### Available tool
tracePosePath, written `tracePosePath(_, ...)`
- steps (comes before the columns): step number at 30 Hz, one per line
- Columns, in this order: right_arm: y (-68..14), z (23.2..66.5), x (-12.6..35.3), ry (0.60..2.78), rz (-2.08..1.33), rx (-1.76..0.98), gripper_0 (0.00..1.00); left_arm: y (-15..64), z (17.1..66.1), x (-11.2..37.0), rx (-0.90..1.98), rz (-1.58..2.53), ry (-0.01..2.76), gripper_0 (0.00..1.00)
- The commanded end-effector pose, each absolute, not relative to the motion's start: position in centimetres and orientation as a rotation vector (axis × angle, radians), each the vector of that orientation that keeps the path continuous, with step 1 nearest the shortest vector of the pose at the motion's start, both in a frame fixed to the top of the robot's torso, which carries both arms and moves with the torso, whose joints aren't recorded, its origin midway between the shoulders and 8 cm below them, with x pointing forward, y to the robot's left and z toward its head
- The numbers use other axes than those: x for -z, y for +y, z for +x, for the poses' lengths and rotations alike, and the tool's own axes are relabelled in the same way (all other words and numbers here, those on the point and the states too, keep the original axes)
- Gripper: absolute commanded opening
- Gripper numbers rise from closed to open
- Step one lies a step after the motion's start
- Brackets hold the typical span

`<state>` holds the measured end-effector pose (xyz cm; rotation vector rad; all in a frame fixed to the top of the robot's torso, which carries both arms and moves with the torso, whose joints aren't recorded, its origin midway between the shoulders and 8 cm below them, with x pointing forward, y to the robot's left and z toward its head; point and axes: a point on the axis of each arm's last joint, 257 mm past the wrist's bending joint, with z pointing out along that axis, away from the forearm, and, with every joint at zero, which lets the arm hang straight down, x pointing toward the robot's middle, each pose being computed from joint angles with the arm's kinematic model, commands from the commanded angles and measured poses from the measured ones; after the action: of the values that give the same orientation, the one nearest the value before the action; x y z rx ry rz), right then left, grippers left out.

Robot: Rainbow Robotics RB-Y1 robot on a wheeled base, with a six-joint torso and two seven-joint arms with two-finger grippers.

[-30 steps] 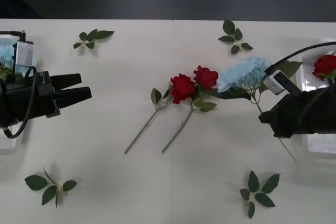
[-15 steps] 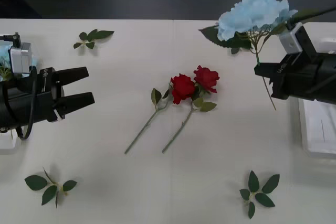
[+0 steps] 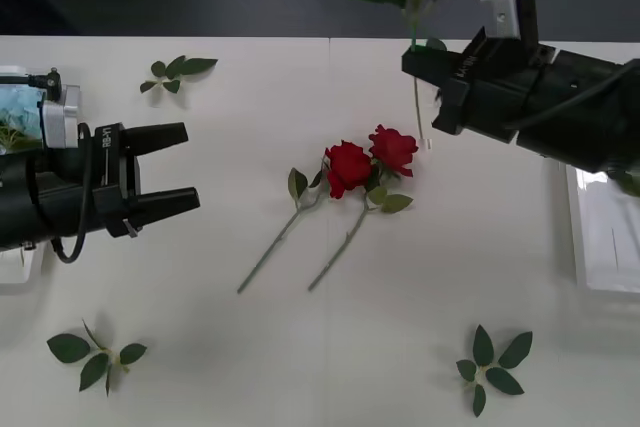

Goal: Put the red flowers into the right box and the blue flowers into the left box

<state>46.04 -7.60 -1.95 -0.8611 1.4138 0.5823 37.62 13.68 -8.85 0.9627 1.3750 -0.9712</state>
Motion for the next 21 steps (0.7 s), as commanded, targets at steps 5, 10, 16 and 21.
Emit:
tracePosePath(5, -0.5, 43.9, -1.5, 1.233, -0.911, -0.645, 0.0, 10.8, 38.1, 8.9, 0.921, 1.029, 1.317, 1.0)
tracePosePath(10, 3.5, 41.9, -1.6, 1.177, -0.937, -0.705, 0.0, 9.0, 38.3, 9.5, 0.928, 1.043, 1.323, 1.0)
tracePosePath(16, 7.5, 39.6, -1.0, 1.131, -0.973, -0.753, 0.0, 7.3, 39.0, 9.7, 0.922, 1.042, 1.328, 1.0)
tracePosePath(21, 9.5, 38.6, -0.1, 1.123, -1.003, -0.754, 0.0, 5.8, 39.3, 9.8, 0.937, 1.038, 1.324, 1.0)
